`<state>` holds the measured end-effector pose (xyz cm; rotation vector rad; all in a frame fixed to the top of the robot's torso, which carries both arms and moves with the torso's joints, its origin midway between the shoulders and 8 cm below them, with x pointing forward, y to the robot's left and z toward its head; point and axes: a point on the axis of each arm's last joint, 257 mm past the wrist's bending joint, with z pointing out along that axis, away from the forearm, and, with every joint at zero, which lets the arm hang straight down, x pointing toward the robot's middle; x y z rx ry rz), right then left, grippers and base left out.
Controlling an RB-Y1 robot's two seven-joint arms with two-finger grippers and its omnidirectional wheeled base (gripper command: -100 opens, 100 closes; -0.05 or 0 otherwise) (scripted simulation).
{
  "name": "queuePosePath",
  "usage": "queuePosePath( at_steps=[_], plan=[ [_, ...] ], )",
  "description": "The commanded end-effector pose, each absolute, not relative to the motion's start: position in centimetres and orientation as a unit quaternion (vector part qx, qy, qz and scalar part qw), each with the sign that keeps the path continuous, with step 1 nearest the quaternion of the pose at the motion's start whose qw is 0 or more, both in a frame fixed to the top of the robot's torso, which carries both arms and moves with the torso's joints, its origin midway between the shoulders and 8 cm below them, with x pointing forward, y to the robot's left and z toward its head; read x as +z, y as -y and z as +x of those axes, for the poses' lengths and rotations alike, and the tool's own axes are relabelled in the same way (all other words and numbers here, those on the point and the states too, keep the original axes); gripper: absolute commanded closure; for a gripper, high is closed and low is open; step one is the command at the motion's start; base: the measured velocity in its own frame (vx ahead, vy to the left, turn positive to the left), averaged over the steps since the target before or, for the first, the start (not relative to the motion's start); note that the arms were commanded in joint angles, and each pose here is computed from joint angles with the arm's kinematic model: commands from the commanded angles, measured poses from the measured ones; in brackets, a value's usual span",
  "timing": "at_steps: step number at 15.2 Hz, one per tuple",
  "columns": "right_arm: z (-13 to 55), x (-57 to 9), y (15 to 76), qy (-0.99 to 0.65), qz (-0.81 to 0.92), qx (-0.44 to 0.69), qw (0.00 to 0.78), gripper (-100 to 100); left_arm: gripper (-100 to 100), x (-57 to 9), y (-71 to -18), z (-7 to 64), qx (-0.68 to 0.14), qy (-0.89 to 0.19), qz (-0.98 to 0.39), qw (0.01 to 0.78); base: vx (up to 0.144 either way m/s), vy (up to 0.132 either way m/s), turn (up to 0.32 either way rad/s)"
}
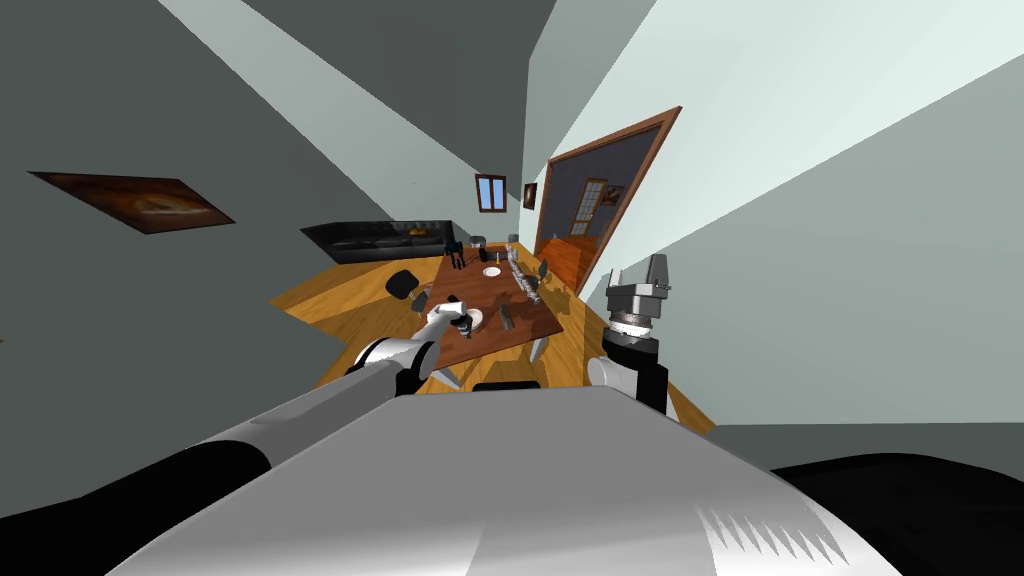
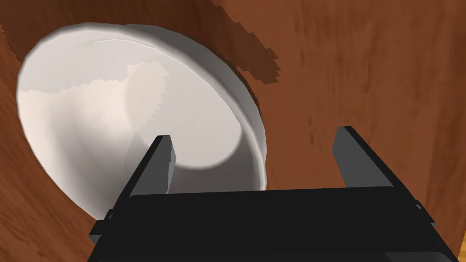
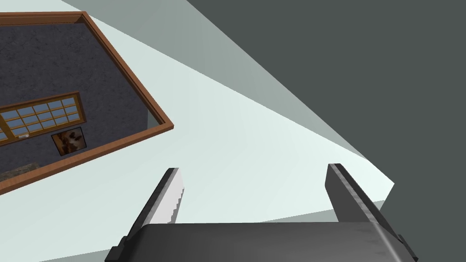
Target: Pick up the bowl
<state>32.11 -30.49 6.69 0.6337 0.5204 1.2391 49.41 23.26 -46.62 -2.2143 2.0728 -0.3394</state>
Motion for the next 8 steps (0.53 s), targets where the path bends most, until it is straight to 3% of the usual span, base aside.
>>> queuePosePath(
  at_steps=[1, 4, 5, 8],
  plan=[
    [32.11, 6.69, 30.49, -0.237, 0.288, 0.564, 0.736, 0, -100, -46.84, -23.49, 49.43, -0.111, -0.678, -0.726, 0.045, 0.013, -0.021, 0.012],
    [32.12, 6.69, 30.49, -0.237, 0.288, 0.564, 0.736, 0, -100, -46.95, -23.7, 49.26, -0.111, -0.677, -0.726, 0.045, 0.006, -0.009, -0.013],
    [32.12, 6.69, 30.49, -0.237, 0.288, 0.564, 0.736, 0, 100, -47.0, -23.78, 49.24, -0.111, -0.677, -0.726, 0.045, 0.0, 0.0, 0.0],
    [32.12, 6.69, 30.49, -0.237, 0.288, 0.564, 0.736, 0, 100, -47.03, -23.75, 49.18, -0.111, -0.677, -0.727, 0.044, 0.0, 0.0, 0.0]
  ],
)
